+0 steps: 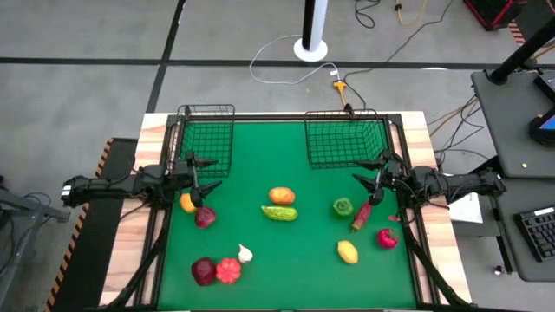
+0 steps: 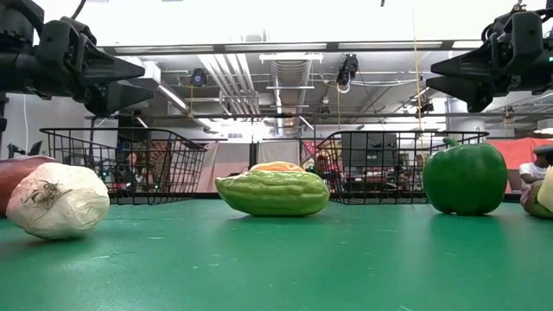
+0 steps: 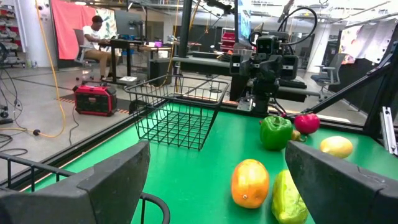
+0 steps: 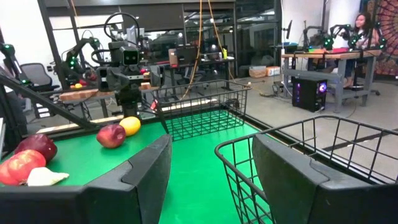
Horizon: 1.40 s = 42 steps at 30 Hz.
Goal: Sort produce into baskets
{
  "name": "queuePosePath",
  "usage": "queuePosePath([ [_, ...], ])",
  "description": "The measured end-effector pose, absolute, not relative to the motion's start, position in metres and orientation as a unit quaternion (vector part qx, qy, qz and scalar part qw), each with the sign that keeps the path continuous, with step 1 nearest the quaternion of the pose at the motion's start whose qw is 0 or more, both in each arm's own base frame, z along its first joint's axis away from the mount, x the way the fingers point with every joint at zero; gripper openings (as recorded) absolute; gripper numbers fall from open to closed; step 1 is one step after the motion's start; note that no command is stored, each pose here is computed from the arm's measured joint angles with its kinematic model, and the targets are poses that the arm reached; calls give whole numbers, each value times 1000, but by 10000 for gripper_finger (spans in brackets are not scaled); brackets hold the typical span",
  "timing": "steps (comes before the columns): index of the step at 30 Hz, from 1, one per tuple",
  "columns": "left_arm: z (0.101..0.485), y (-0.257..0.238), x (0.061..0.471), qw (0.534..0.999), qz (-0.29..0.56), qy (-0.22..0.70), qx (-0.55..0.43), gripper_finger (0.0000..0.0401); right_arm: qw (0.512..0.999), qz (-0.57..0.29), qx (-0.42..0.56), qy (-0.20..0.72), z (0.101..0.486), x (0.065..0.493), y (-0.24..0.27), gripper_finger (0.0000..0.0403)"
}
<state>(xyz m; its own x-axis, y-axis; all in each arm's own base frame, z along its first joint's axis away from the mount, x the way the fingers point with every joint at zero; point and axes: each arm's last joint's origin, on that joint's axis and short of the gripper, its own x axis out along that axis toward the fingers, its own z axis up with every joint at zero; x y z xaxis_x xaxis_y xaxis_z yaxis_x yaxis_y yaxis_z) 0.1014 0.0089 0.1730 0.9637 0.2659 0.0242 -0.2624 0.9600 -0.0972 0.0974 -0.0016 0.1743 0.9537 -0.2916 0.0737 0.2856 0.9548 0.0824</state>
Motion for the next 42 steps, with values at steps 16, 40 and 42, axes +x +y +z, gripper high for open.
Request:
queuePosePath([
  [16, 174, 10, 101, 985, 160, -24, -50, 356, 988, -146, 36, -44, 175, 97, -2, 215],
  [40, 194, 12, 97, 912, 142, -179, -339, 356, 978, -134, 135, -82, 183, 96, -1, 215],
  [42, 194, 13, 97, 909, 154, -184, -342, 356, 979, -135, 130, -81, 183, 96, -1, 215],
])
